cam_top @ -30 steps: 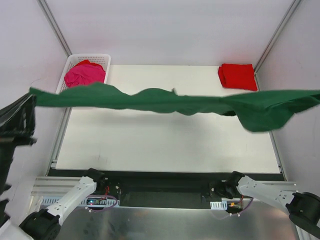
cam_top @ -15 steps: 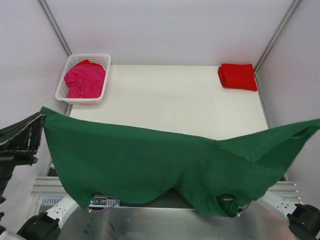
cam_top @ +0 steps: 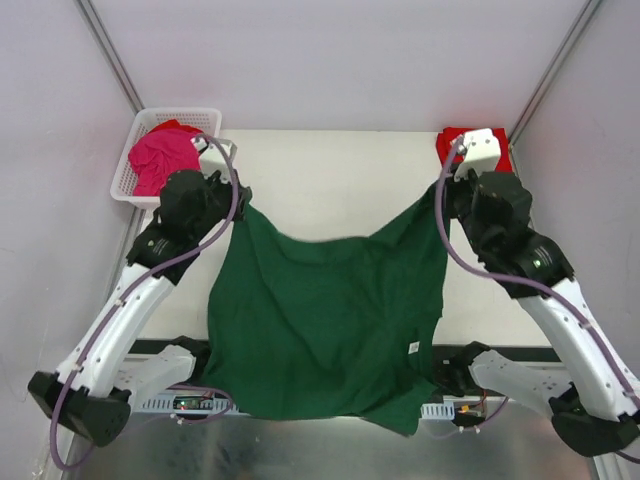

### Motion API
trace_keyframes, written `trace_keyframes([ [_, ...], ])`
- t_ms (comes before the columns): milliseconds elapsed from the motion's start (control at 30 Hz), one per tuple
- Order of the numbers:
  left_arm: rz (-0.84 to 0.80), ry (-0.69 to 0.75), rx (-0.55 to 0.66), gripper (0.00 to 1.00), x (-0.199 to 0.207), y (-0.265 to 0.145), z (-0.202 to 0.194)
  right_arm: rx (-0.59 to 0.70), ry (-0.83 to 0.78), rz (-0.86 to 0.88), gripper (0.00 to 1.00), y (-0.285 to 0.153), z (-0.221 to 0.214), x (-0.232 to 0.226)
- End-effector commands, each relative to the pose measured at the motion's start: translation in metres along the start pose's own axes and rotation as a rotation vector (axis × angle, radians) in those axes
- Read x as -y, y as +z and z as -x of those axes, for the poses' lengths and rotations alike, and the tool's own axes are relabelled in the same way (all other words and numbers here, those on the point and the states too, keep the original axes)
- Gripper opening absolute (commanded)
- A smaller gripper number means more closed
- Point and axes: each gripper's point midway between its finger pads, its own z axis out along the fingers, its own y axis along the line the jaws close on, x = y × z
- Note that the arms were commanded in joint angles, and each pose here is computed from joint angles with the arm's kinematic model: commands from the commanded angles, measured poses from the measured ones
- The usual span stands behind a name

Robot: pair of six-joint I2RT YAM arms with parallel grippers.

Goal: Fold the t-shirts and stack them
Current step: Flatten out the tshirt

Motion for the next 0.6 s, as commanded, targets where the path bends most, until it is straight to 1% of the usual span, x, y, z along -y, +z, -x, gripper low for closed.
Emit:
trace_keyframes([
  [0, 0.034, 0.068, 0.295, 0.00, -0.004, -0.002, 0.096, 0.150, 0.134, -0.090, 0.01, 0.020, 0.050, 0.028],
  [67, 0.025, 0.094, 0.297, 0.00, -0.002, 0.000, 0.104, 0.174, 0.136, -0.053, 0.01, 0.021, 0.066, 0.025],
  [133, 0.004, 0.104, 0.328, 0.00, 0.003, -0.011, 0.125, 0.182, 0.129, -0.041, 0.01, 0.017, 0.076, 0.026],
  [167, -0.006, 0.105, 0.339, 0.00, 0.006, -0.018, 0.133, 0.206, 0.127, -0.023, 0.01, 0.011, 0.086, 0.026],
  [233, -0.030, 0.104, 0.375, 0.00, 0.013, -0.044, 0.157, 0.264, 0.142, -0.010, 0.01, -0.017, 0.117, 0.036],
  [267, -0.056, 0.108, 0.407, 0.00, 0.018, -0.063, 0.168, 0.292, 0.144, 0.012, 0.01, -0.028, 0.128, 0.037],
  [300, -0.070, 0.104, 0.456, 0.00, 0.023, -0.089, 0.190, 0.348, 0.159, 0.020, 0.01, -0.053, 0.150, 0.046],
  [367, -0.102, 0.111, 0.528, 0.00, 0.030, -0.130, 0.212, 0.419, 0.170, 0.041, 0.01, -0.085, 0.173, 0.055],
  [400, -0.117, 0.114, 0.582, 0.00, 0.034, -0.160, 0.229, 0.488, 0.185, 0.046, 0.01, -0.115, 0.193, 0.066],
  [467, -0.140, 0.122, 0.657, 0.00, 0.039, -0.200, 0.244, 0.561, 0.194, 0.059, 0.01, -0.148, 0.210, 0.076],
  [500, -0.148, 0.121, 0.713, 0.00, 0.041, -0.228, 0.256, 0.582, 0.196, 0.067, 0.01, -0.161, 0.214, 0.079],
  [533, -0.157, 0.123, 0.734, 0.00, 0.043, -0.246, 0.256, 0.642, 0.206, 0.079, 0.01, -0.185, 0.225, 0.085],
  [567, -0.170, 0.129, 0.753, 0.00, 0.045, -0.259, 0.257, 0.675, 0.211, 0.085, 0.01, -0.200, 0.228, 0.089],
])
